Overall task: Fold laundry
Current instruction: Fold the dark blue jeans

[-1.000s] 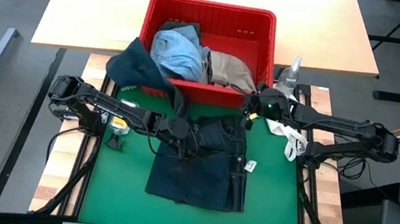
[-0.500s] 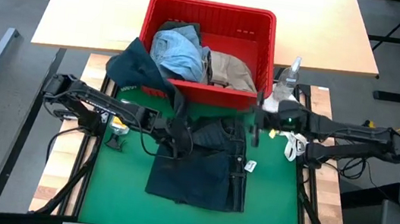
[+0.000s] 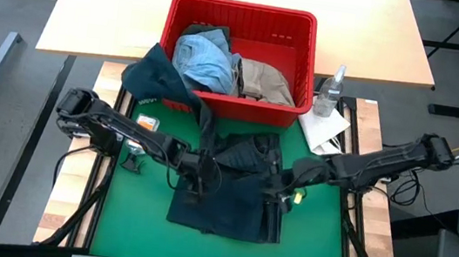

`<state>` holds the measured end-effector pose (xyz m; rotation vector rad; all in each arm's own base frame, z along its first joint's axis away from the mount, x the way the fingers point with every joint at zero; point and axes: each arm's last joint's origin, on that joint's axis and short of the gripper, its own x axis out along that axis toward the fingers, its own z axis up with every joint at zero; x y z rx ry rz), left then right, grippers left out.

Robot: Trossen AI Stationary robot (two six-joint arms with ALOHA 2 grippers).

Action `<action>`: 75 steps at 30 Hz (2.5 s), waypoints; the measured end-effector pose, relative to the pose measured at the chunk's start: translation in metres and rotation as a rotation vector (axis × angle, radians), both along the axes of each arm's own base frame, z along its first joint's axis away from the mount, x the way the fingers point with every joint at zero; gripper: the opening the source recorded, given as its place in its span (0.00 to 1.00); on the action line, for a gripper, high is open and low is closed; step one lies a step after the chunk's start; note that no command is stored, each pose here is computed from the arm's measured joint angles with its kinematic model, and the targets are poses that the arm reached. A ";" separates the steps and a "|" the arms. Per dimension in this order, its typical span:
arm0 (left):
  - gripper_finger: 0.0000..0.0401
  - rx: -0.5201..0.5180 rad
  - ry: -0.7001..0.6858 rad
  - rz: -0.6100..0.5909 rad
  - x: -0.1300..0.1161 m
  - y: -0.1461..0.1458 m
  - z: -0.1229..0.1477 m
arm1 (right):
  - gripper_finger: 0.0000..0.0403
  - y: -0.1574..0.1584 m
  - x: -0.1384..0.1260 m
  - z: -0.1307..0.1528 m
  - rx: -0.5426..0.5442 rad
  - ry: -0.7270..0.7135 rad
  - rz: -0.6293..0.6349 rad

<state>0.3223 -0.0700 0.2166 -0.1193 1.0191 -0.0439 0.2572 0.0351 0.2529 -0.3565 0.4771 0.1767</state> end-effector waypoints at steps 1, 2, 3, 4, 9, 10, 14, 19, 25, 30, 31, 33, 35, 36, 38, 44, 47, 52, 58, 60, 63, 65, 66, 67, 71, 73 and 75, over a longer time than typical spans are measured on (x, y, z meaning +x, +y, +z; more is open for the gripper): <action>0.32 0.013 0.004 0.005 0.000 -0.001 -0.002 | 0.34 0.002 0.002 -0.006 -0.008 0.030 0.001; 0.32 0.021 0.009 0.016 0.001 -0.002 -0.004 | 0.34 0.004 0.004 -0.012 -0.014 0.065 0.002; 0.32 0.026 0.023 0.028 0.001 -0.002 -0.006 | 0.34 0.004 0.005 -0.019 -0.016 0.109 -0.001; 0.32 0.032 0.044 0.039 0.001 -0.002 -0.010 | 0.34 0.004 0.007 -0.026 -0.009 0.154 -0.011; 0.32 0.025 0.129 0.099 -0.003 -0.001 -0.019 | 0.34 0.002 -0.002 -0.053 -0.002 0.423 -0.081; 0.32 0.028 0.150 0.104 -0.004 -0.001 -0.021 | 0.34 0.001 -0.006 -0.058 -0.009 0.486 -0.099; 0.32 0.031 0.190 0.121 -0.003 -0.001 -0.029 | 0.34 -0.001 -0.018 -0.068 0.001 0.652 -0.161; 0.32 0.045 0.242 0.123 0.000 -0.002 -0.046 | 0.34 -0.003 -0.024 -0.072 -0.014 0.728 -0.189; 0.32 0.044 0.283 0.121 0.002 -0.003 -0.058 | 0.34 -0.003 -0.028 -0.074 -0.023 0.770 -0.194; 0.29 0.001 0.225 0.139 -0.002 -0.002 -0.037 | 0.34 -0.003 -0.025 -0.053 -0.020 0.759 -0.194; 0.27 -0.009 0.207 0.137 -0.003 -0.002 -0.031 | 0.34 -0.002 -0.023 -0.046 -0.018 0.749 -0.193; 0.25 -0.023 0.175 0.134 -0.006 -0.002 -0.021 | 0.34 -0.002 -0.019 -0.033 -0.013 0.730 -0.190; 0.22 -0.035 0.144 0.128 -0.009 -0.003 -0.013 | 0.34 0.000 -0.014 -0.019 0.001 0.703 -0.182; 0.21 -0.044 0.129 0.131 -0.010 -0.004 -0.009 | 0.34 0.000 -0.012 -0.013 0.020 0.692 -0.168; 0.19 -0.068 0.093 0.141 -0.010 -0.008 -0.003 | 0.34 0.003 -0.008 -0.004 0.069 0.662 -0.128; 0.17 -0.113 0.015 0.103 -0.009 -0.029 0.002 | 0.34 0.017 -0.003 0.001 0.089 0.619 -0.051; 0.17 -0.114 0.013 0.081 -0.010 -0.039 0.001 | 0.34 0.033 -0.003 -0.002 0.072 0.625 -0.001; 0.17 -0.118 0.020 0.070 -0.013 -0.050 -0.002 | 0.34 0.062 -0.005 -0.013 0.001 0.644 0.072; 0.17 -0.062 0.031 -0.009 -0.010 -0.067 -0.020 | 0.34 0.091 -0.004 -0.037 -0.110 0.698 0.060; 0.17 -0.045 0.062 -0.031 -0.010 -0.074 -0.030 | 0.34 0.100 -0.003 -0.048 -0.137 0.732 0.074; 0.17 -0.027 0.117 -0.061 -0.012 -0.085 -0.047 | 0.34 0.110 -0.003 -0.066 -0.180 0.791 0.093; 0.17 -0.020 0.151 -0.084 -0.013 -0.092 -0.057 | 0.34 0.114 -0.002 -0.079 -0.212 0.837 0.094; 0.17 -0.017 0.167 -0.095 -0.014 -0.095 -0.062 | 0.34 0.116 -0.002 -0.085 -0.226 0.860 0.093; 0.17 -0.010 0.181 -0.102 -0.015 -0.098 -0.067 | 0.34 0.116 -0.001 -0.091 -0.236 0.883 0.091; 0.17 0.021 0.204 -0.145 -0.017 -0.107 -0.079 | 0.34 0.118 0.003 -0.109 -0.242 0.959 0.106; 0.17 0.038 0.195 -0.156 -0.017 -0.110 -0.080 | 0.34 0.119 0.003 -0.113 -0.243 0.981 0.114; 0.17 0.038 0.194 -0.164 -0.017 -0.109 -0.080 | 0.34 0.118 0.002 -0.113 -0.250 0.998 0.131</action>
